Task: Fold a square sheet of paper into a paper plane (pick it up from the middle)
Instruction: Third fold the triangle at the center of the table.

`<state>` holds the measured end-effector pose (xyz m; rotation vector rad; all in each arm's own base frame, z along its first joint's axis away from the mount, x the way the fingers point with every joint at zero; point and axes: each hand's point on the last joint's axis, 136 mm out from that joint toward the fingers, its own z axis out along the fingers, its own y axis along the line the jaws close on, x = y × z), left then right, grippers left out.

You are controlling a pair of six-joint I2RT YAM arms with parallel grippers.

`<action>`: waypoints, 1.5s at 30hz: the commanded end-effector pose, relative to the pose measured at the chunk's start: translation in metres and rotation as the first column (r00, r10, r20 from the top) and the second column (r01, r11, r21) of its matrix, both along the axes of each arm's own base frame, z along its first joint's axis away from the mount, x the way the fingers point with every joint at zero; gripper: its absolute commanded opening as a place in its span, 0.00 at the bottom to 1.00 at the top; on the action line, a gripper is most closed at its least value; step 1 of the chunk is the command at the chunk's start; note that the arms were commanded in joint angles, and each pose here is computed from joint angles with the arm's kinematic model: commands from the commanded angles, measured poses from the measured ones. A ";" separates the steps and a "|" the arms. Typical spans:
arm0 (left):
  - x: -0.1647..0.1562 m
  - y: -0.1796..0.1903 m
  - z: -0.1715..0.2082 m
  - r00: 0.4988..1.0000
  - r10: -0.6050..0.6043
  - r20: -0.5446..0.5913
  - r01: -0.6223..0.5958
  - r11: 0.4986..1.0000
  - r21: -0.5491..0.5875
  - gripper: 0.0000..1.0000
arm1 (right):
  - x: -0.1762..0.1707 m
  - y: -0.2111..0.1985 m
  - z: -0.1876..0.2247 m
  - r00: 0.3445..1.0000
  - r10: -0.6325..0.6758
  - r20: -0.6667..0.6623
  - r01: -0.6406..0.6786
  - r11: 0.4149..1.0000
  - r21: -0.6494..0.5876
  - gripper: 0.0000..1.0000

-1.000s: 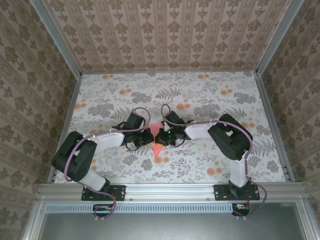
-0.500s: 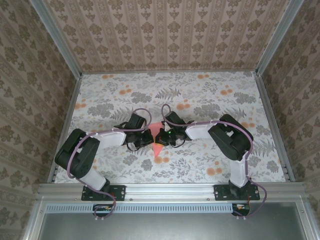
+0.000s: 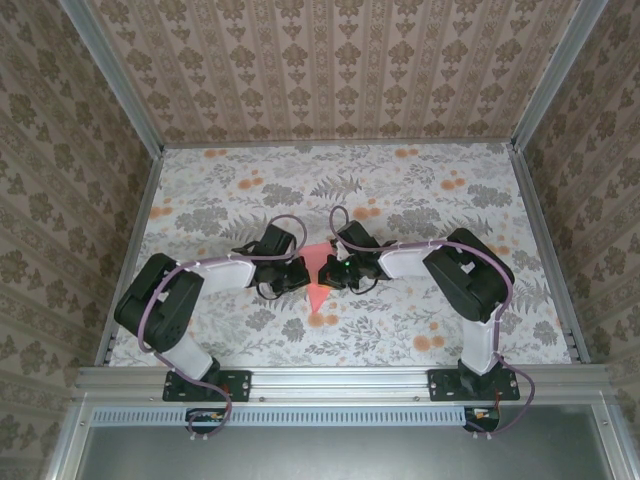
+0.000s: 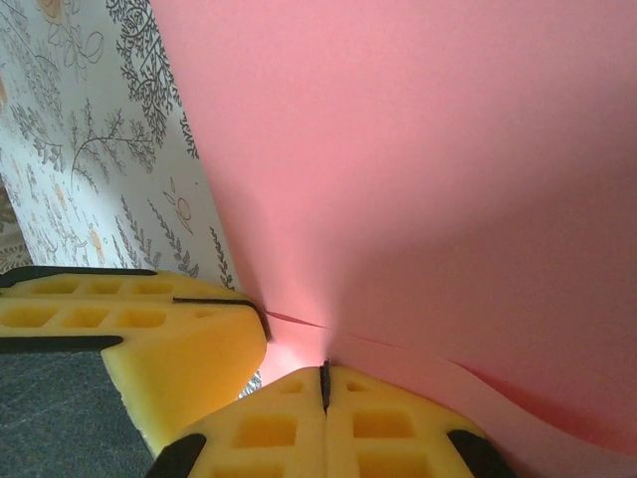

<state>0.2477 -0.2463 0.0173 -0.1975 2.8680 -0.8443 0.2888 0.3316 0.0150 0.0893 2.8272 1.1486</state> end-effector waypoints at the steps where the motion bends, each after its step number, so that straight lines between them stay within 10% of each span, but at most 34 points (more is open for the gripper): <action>1: -0.018 0.025 -0.031 0.997 0.002 -0.082 0.010 0.990 0.142 0.00 | -0.004 -0.023 -0.020 0.999 -0.029 -0.018 0.027 0.996 -0.087 0.00; 15: -0.013 -0.012 0.040 0.996 -0.047 0.073 0.049 0.998 -0.026 0.07 | -0.010 -0.052 -0.050 0.957 -0.285 -0.059 0.278 0.955 -0.108 0.00; 45: -0.066 -0.014 -0.021 0.995 -0.048 -0.089 0.055 0.996 0.075 0.04 | -0.015 -0.061 -0.062 0.942 -0.322 -0.093 0.304 0.939 -0.162 0.00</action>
